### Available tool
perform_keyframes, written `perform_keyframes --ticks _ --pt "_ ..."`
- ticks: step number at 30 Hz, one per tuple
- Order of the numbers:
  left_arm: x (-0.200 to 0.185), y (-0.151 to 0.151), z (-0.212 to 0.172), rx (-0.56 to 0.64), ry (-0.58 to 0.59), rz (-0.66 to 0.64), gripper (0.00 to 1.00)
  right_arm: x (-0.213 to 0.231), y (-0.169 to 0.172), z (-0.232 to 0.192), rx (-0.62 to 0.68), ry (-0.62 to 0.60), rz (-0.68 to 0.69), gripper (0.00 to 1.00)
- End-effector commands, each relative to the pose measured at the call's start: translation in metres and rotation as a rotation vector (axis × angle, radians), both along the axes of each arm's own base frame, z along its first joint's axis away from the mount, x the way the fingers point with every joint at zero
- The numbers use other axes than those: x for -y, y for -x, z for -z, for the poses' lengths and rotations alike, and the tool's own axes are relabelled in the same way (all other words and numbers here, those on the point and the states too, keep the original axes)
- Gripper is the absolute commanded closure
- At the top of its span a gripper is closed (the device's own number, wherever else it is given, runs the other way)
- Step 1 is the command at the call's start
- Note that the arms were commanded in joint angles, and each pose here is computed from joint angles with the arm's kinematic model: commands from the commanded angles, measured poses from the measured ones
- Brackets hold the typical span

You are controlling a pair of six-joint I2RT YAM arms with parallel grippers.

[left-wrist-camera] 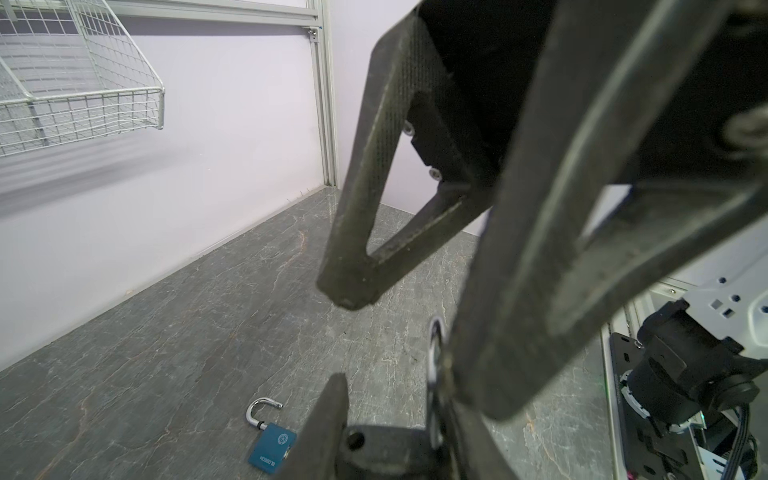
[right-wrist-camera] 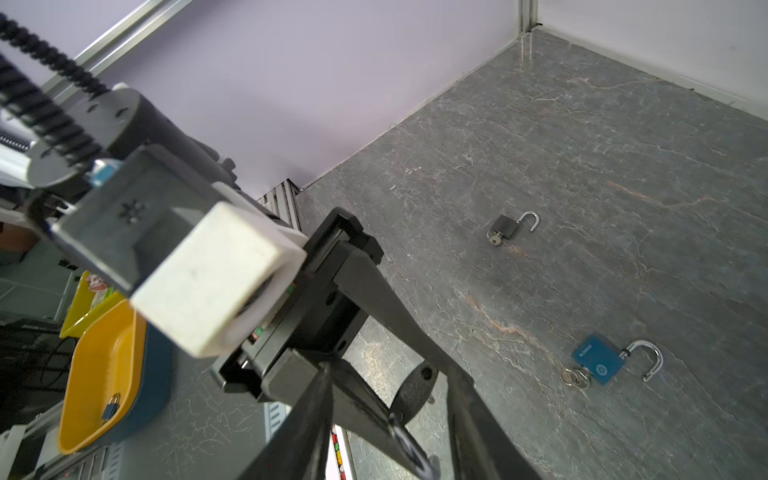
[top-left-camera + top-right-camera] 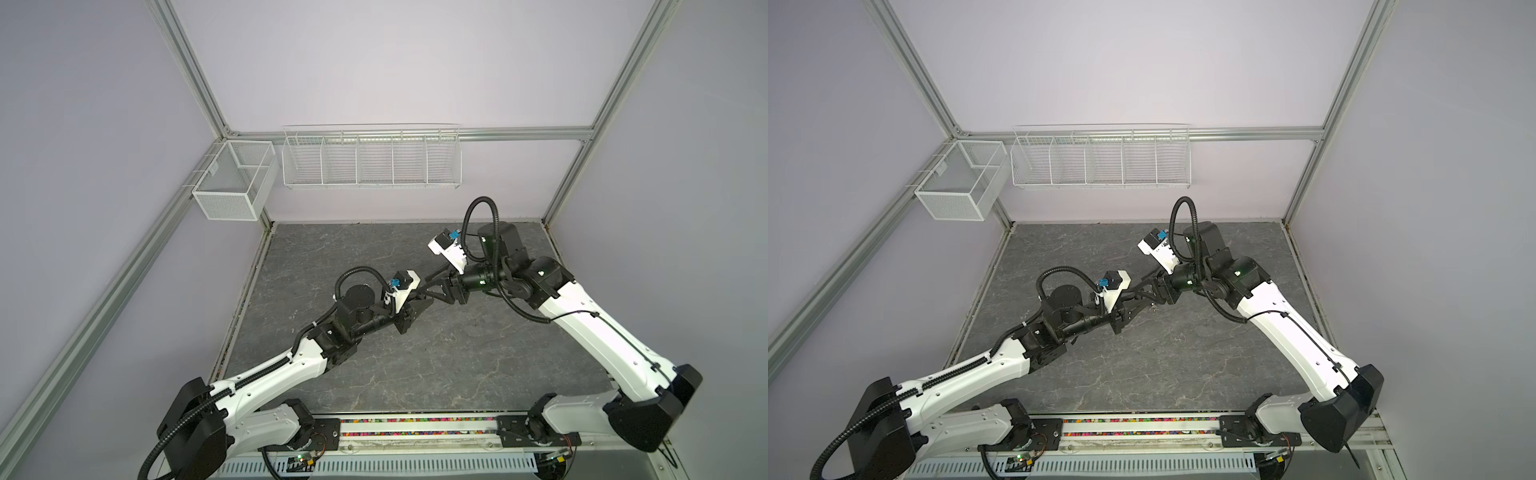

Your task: Unlock with the key

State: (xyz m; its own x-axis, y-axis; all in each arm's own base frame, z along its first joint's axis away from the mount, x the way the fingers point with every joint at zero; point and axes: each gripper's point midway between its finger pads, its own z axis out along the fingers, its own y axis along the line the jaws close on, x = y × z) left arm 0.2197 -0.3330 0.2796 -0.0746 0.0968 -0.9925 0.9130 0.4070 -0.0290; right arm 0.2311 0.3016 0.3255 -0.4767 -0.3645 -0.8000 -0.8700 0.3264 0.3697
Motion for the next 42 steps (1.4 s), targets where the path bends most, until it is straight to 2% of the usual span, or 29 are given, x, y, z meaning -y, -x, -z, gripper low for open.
perform_keyframes --ticks 1,8,16,21,24,36,42 --pt "0.001 0.001 -0.016 0.037 0.010 0.047 1.00 -0.007 0.005 0.002 0.039 -0.041 -0.101 0.57" --pt "-0.002 -0.005 -0.018 0.028 0.009 0.101 1.00 -0.005 -0.005 0.011 0.059 -0.021 -0.111 0.57" --pt "-0.005 -0.005 -0.024 0.044 -0.003 0.138 1.00 -0.008 -0.009 0.023 0.019 0.018 -0.158 0.59" --pt "-0.004 -0.006 -0.028 0.057 -0.004 0.139 1.00 -0.010 -0.007 0.024 0.004 0.002 -0.177 0.64" --pt "-0.002 -0.005 -0.029 0.049 -0.010 0.157 1.00 -0.010 -0.007 0.026 0.001 0.008 -0.176 0.73" --pt "-0.005 -0.011 -0.037 0.033 0.026 0.118 1.00 -0.007 -0.008 0.027 0.005 0.022 -0.146 0.92" --pt "-0.005 -0.012 -0.038 0.011 0.046 0.110 1.00 -0.007 -0.010 0.018 0.014 -0.003 -0.124 0.94"
